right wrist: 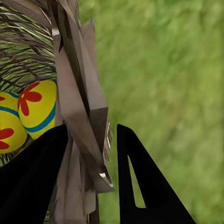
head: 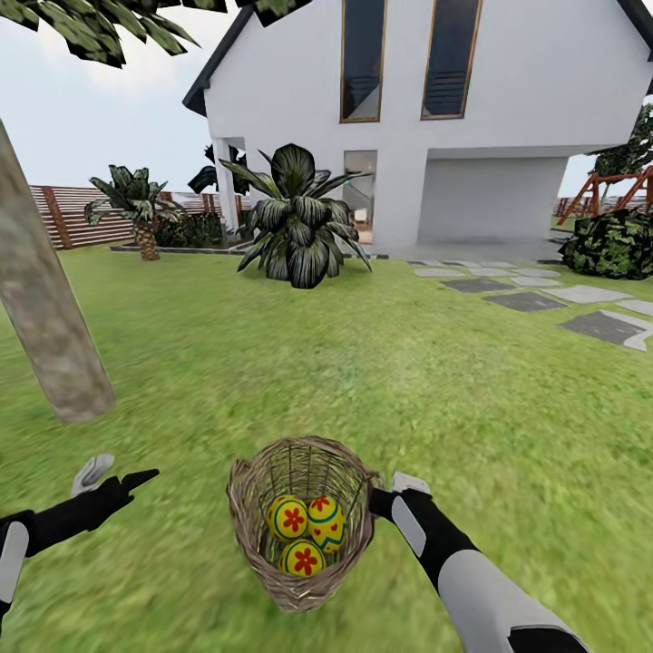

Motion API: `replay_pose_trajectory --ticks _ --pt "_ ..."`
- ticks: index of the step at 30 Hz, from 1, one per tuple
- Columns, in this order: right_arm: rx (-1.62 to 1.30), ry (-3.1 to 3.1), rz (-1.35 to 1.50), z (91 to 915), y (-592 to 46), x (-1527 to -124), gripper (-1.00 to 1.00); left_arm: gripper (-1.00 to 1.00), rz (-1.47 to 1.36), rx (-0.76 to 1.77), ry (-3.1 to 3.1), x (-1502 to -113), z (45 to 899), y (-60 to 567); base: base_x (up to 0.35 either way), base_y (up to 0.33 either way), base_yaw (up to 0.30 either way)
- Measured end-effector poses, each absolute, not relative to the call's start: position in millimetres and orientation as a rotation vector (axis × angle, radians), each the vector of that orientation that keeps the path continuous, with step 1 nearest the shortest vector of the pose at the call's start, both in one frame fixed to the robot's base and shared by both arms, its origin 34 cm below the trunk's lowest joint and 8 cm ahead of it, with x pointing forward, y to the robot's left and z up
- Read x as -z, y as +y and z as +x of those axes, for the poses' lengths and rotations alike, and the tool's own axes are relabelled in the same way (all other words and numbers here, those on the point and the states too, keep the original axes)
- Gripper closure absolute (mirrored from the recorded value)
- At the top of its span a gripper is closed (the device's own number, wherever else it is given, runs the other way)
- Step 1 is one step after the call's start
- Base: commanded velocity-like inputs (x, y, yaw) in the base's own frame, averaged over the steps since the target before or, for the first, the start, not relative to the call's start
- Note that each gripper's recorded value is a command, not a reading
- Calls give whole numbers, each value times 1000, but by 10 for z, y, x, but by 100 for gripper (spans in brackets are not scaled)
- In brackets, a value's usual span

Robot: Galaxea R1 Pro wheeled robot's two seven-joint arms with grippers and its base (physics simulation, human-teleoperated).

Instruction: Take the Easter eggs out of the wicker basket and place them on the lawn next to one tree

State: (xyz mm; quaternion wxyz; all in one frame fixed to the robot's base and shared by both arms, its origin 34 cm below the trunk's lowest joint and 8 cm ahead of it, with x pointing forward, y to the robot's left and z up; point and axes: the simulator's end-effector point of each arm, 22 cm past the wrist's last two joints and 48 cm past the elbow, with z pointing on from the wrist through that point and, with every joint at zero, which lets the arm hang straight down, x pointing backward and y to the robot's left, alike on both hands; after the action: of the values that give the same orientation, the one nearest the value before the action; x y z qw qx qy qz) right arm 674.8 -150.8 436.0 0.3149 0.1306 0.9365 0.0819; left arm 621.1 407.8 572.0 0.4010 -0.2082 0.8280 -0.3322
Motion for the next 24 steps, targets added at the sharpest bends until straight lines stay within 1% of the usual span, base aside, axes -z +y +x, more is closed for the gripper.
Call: replay_pose_trajectory --ticks 24 --pt "-224 2469 327 6655 -1492 -3927 100 -100 -525 842 2090 -5194 6067 4077 0 0 0"
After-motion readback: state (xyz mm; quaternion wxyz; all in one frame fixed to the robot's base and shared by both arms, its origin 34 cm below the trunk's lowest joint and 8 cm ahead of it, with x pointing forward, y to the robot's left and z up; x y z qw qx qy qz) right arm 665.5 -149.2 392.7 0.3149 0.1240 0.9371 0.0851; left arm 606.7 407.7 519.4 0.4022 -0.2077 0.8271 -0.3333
